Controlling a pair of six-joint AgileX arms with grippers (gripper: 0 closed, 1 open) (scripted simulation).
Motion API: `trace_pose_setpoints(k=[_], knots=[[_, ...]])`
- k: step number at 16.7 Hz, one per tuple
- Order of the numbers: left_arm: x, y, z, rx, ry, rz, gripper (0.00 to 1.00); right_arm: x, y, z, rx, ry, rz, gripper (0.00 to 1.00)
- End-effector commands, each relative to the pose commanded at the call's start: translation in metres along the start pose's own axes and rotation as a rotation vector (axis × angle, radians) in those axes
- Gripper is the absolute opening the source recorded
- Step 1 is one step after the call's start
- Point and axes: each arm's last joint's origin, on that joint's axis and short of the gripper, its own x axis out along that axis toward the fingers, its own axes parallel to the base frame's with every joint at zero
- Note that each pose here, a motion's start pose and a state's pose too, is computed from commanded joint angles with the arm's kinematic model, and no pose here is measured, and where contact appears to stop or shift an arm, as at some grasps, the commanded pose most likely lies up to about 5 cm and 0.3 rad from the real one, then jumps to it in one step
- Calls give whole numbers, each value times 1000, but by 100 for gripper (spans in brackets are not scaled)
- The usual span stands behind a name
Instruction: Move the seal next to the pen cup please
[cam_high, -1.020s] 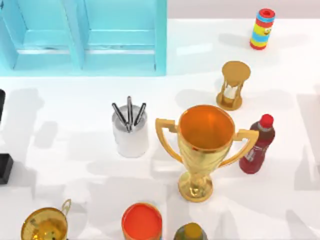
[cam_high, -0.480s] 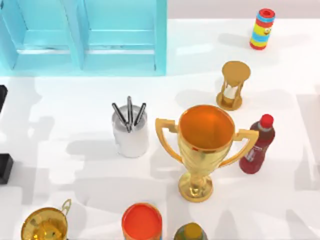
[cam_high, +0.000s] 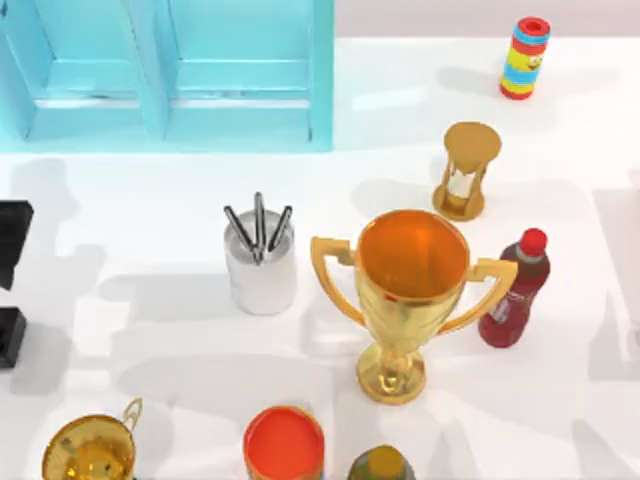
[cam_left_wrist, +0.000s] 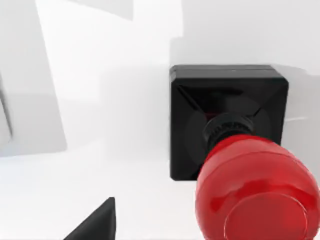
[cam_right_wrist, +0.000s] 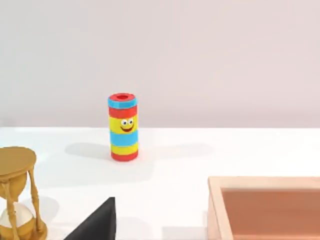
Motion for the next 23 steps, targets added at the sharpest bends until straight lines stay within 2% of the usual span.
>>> trace_pose_setpoints(k=[5,10,23], knots=[[52,0,-3,0,-2,0,100,0,0,0,0,0,0,100],[57,0,-4,0,1,0,100,0,0,0,0,0,0,100],[57,0,-4,0,1,0,2,0,0,0,0,0,0,100]])
